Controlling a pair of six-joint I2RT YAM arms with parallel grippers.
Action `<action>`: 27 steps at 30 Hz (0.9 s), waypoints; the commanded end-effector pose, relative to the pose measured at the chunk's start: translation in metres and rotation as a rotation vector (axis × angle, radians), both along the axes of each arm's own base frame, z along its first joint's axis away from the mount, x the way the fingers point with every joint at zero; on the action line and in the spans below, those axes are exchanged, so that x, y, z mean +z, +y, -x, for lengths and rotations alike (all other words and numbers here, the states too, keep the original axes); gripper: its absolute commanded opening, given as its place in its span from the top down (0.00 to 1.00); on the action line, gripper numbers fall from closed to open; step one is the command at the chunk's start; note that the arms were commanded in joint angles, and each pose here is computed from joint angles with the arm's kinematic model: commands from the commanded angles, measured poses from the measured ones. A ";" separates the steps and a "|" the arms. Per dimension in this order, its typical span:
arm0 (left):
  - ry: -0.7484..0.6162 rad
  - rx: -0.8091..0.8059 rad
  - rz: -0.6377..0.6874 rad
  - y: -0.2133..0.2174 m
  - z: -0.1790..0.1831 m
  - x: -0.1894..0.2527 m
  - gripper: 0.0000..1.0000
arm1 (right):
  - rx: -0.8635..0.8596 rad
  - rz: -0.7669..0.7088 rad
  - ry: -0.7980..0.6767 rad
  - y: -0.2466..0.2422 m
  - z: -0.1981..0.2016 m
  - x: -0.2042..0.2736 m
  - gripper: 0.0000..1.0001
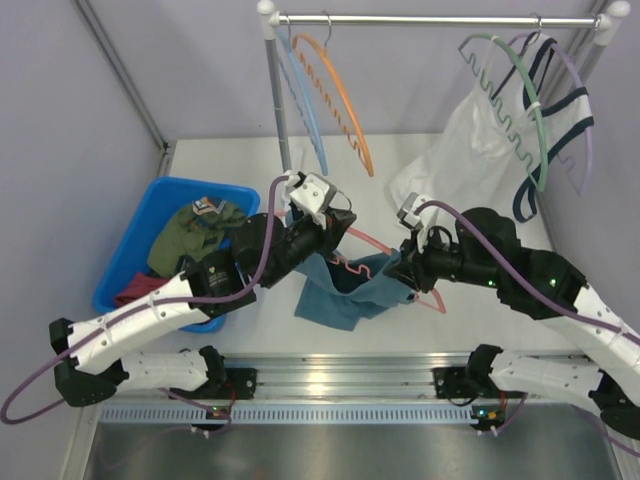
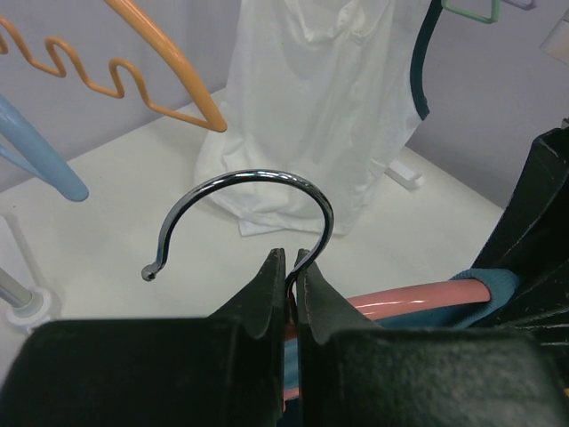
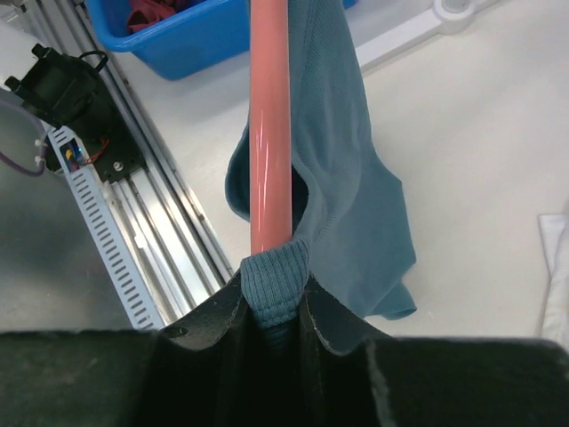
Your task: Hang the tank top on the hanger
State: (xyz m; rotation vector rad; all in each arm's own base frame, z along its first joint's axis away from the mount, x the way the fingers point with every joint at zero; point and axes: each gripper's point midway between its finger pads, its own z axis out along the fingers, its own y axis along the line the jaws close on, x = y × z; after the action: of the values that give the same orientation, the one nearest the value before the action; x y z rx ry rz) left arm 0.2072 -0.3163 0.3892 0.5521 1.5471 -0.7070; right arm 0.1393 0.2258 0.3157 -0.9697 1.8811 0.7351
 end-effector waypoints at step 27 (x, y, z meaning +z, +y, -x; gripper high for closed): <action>-0.119 -0.005 0.210 0.037 0.019 0.115 0.54 | -0.349 -0.134 -0.009 -0.076 0.004 0.022 1.00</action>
State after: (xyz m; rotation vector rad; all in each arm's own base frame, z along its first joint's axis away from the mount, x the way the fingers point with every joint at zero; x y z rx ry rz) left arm 0.1942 -0.2900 0.4788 0.4555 1.4061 -0.7900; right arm 0.1290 0.1662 0.3089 -0.7050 1.9595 0.6394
